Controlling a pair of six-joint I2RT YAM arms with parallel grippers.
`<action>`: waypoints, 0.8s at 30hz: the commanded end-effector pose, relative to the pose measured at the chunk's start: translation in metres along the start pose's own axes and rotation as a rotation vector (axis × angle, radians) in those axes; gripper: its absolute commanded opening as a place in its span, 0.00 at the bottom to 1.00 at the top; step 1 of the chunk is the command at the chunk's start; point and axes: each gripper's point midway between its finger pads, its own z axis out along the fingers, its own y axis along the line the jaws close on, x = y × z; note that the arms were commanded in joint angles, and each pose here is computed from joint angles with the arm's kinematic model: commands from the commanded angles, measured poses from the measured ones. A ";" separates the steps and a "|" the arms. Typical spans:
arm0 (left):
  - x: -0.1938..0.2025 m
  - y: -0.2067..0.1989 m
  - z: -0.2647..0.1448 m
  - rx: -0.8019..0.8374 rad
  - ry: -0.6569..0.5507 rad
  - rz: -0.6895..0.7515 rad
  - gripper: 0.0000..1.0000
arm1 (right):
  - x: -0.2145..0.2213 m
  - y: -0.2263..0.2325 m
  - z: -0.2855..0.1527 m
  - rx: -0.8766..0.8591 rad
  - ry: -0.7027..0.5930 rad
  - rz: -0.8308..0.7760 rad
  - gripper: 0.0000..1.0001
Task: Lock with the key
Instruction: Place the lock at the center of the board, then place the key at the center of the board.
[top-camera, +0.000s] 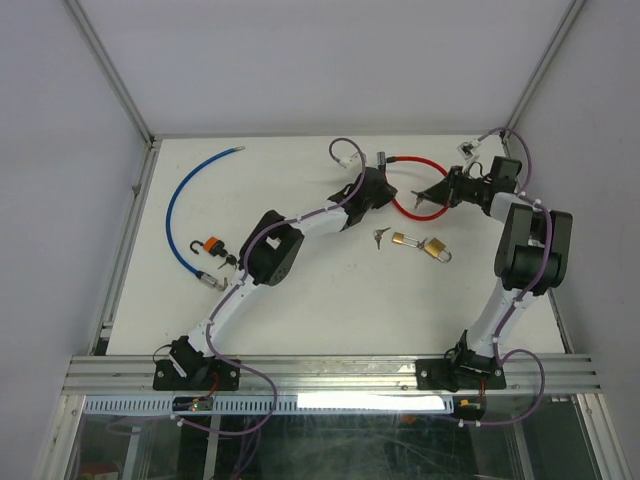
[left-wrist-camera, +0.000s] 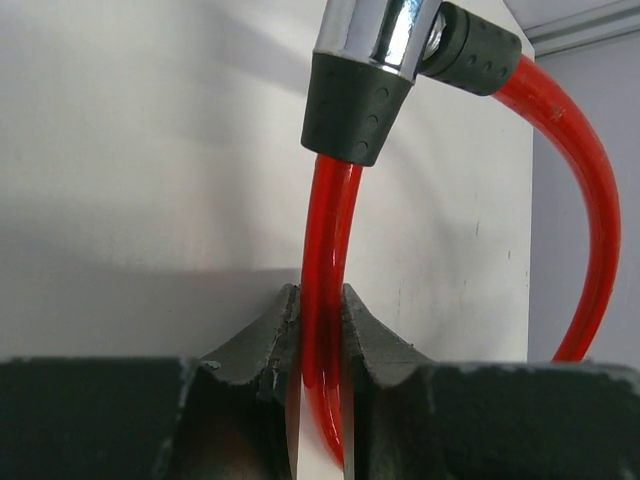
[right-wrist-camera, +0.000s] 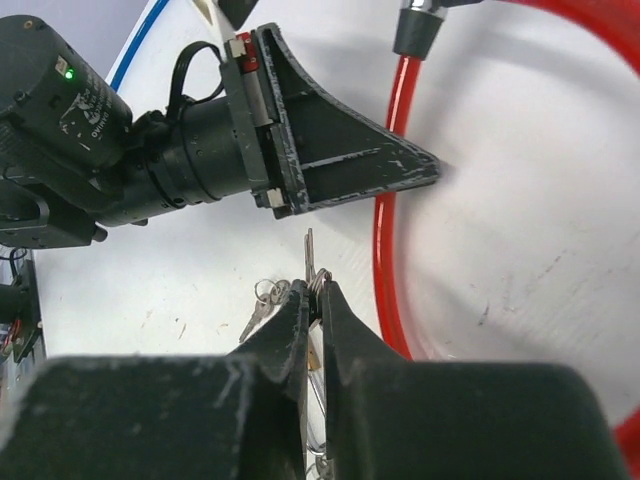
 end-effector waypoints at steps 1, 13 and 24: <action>-0.048 -0.060 -0.026 0.144 -0.064 -0.032 0.17 | -0.034 0.014 -0.009 -0.001 -0.061 -0.121 0.00; -0.052 -0.075 -0.039 0.199 -0.048 -0.012 0.34 | -0.032 -0.059 -0.021 0.441 -0.119 0.197 0.04; -0.086 -0.074 -0.118 0.271 -0.190 0.293 0.63 | -0.013 -0.082 -0.005 0.511 -0.020 0.185 0.21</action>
